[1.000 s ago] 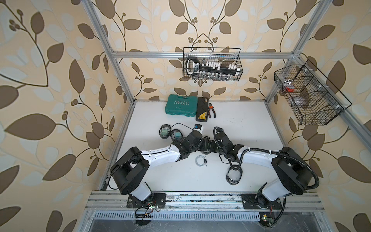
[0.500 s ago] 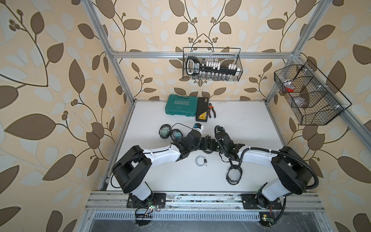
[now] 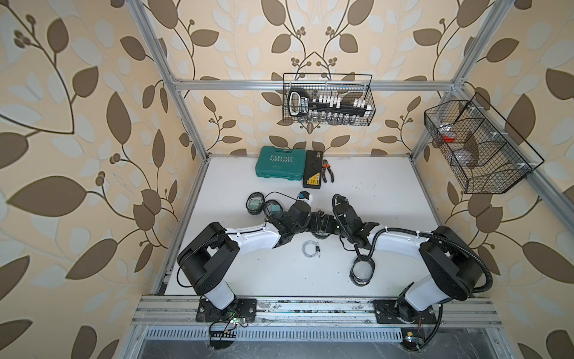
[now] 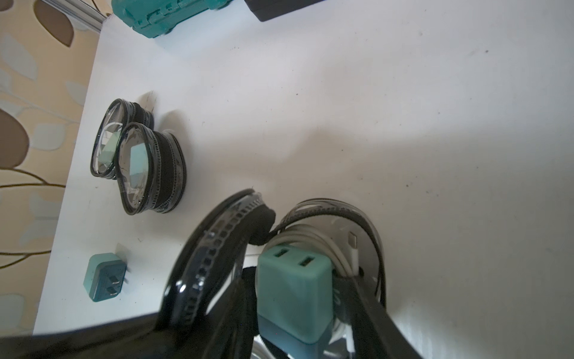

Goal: Pack away charging kits
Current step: Place the plug in the storage bag, then close the storage bag at the center of the board.

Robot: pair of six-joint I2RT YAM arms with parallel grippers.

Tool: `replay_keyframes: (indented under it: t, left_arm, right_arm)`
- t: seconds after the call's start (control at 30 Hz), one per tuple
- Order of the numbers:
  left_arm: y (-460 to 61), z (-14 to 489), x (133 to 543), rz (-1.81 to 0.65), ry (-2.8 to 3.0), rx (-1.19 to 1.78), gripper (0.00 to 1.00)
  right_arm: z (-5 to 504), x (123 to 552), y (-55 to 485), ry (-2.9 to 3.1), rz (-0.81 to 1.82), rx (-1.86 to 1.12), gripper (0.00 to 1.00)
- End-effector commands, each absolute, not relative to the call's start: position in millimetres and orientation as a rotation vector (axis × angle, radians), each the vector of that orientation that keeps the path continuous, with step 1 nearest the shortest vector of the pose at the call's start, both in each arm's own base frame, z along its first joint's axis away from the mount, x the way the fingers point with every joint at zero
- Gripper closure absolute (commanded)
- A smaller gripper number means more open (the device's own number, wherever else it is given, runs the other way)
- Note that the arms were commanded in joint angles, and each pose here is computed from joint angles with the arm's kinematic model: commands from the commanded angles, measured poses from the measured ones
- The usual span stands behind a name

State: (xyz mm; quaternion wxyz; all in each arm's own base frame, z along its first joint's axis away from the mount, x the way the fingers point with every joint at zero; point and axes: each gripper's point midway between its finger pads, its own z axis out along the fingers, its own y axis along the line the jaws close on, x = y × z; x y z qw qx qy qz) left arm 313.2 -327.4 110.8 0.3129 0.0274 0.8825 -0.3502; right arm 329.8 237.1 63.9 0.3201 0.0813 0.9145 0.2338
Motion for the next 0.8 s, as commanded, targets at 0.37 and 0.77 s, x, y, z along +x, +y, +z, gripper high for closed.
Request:
replay_keyframes:
  t: [0.37,0.77]
  left_arm:
    - [-278.8,153.0,306.8,-0.793,2.209,-0.020,0.01]
    - [-231.4,149.2,306.9,-0.635,2.155,-0.214,0.01]
  right_arm:
    - [100.5,325.1,195.0,2.336,0.577,0.313,0.37]
    - [79.7,328.9,220.2,2.443,0.412,0.239,0.67]
